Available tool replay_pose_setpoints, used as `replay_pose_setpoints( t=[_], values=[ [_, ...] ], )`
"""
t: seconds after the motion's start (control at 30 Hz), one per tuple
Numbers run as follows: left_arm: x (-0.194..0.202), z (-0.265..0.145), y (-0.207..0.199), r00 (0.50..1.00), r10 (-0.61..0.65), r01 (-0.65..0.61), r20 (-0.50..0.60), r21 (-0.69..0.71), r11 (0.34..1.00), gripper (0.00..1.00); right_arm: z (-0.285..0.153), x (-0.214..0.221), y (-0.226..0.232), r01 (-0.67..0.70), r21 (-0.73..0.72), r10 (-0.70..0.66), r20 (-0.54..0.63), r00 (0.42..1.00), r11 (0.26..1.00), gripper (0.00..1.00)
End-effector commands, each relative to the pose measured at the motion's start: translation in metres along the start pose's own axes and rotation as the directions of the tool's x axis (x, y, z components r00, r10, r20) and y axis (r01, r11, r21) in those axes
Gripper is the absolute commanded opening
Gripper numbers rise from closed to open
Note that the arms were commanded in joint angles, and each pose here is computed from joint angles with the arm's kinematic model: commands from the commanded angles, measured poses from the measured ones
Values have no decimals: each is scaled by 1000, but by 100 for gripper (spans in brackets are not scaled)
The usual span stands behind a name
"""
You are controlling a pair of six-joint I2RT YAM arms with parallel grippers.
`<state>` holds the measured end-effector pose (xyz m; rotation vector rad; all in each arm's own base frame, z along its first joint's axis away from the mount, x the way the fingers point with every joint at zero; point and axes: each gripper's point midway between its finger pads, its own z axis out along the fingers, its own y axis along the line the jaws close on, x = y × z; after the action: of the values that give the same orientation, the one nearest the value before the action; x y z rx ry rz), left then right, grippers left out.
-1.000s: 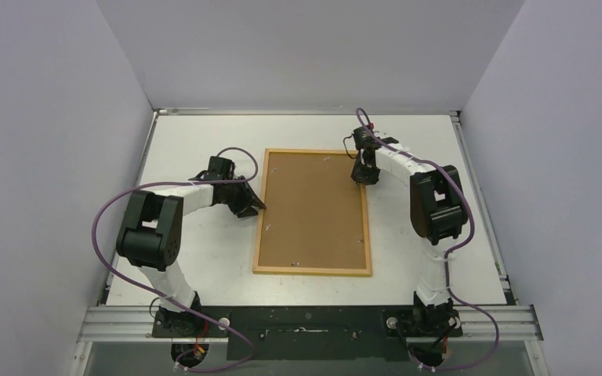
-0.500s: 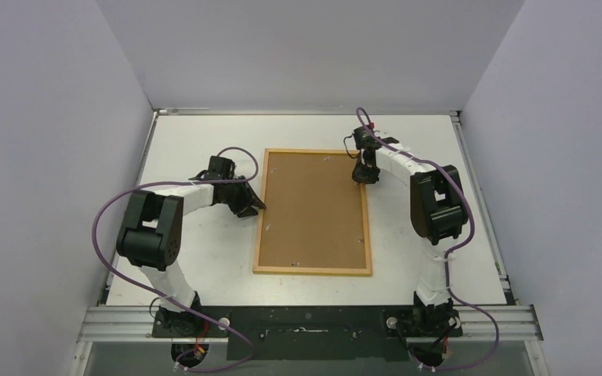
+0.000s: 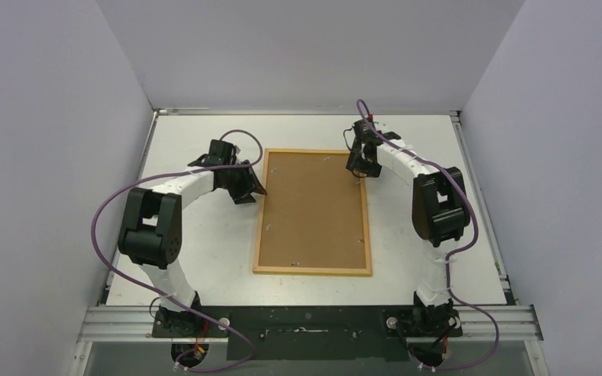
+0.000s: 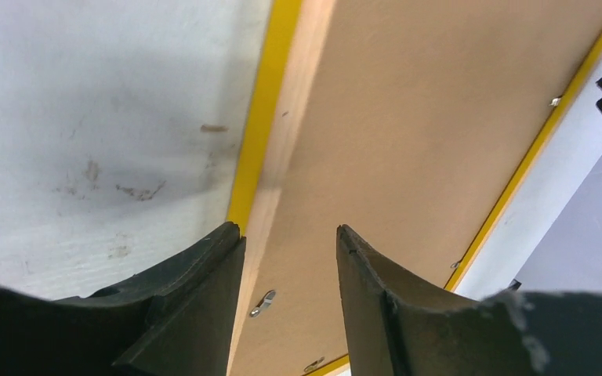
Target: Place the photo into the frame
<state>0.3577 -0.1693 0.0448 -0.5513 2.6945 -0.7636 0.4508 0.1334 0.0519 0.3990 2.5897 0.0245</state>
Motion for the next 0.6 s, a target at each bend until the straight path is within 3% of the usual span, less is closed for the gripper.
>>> replay_pose_setpoints(
  t=[0.0,0.2,0.57],
  values=[
    [-26,-28,-21,989,131,-132,63,16,991,48,-57,-41,14,1,-90,9,118,993,996,51],
    [-12,-54,-10,981,179,-178,69,-20,984,58,-86,-7,13,62,-85,-53,98,994,994,52],
    [68,-78,16,992,113,-111,-47,34,993,59,-160,112,8,110,-55,-108,49,993,992,62]
  ],
)
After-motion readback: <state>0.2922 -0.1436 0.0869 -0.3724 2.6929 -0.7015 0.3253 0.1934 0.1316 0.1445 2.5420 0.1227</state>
